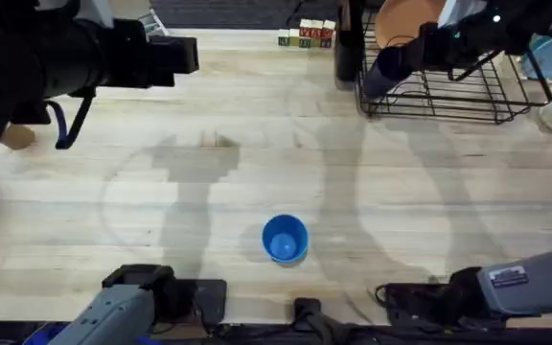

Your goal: Pick up the cup on the table and put them onto the rack.

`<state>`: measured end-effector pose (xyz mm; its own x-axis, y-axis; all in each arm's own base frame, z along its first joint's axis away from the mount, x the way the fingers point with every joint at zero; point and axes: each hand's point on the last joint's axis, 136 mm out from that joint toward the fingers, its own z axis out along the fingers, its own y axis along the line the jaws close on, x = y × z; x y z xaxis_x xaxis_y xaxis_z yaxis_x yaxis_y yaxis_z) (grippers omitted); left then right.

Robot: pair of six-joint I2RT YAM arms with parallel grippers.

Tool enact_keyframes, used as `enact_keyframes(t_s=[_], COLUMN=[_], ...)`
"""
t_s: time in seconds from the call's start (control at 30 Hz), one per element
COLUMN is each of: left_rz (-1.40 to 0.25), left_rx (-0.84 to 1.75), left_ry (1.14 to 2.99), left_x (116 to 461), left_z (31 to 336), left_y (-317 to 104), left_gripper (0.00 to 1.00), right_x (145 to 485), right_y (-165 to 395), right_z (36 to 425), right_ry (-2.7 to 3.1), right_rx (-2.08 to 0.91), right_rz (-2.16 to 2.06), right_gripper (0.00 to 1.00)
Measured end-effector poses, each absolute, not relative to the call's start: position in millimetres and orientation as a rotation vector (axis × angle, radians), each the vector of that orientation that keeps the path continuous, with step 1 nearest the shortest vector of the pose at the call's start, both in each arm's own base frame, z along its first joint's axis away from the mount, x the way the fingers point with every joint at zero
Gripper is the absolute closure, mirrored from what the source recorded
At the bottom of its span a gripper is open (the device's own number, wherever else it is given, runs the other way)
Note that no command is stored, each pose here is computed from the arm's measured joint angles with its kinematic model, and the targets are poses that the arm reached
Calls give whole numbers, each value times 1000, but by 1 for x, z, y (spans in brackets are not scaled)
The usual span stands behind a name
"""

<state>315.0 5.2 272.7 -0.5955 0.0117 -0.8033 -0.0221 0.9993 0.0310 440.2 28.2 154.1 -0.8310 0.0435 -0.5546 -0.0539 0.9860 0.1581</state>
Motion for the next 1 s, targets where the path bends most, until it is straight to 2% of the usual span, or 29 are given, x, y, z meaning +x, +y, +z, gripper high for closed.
enact_keyframes(t_s=[0.93,1.0], left_rz=[47,47], left_rx=[-7,-7], left_ry=[2208,2208], left_x=[315,315], left_z=[273,273], left_y=[5,5], left_gripper=[7,7], right_x=[438,438], right_y=[24,24], right_z=[126,126], right_ry=[2623,2623], right_rx=[18,18], right_rz=[216,216], right_gripper=[970,939])
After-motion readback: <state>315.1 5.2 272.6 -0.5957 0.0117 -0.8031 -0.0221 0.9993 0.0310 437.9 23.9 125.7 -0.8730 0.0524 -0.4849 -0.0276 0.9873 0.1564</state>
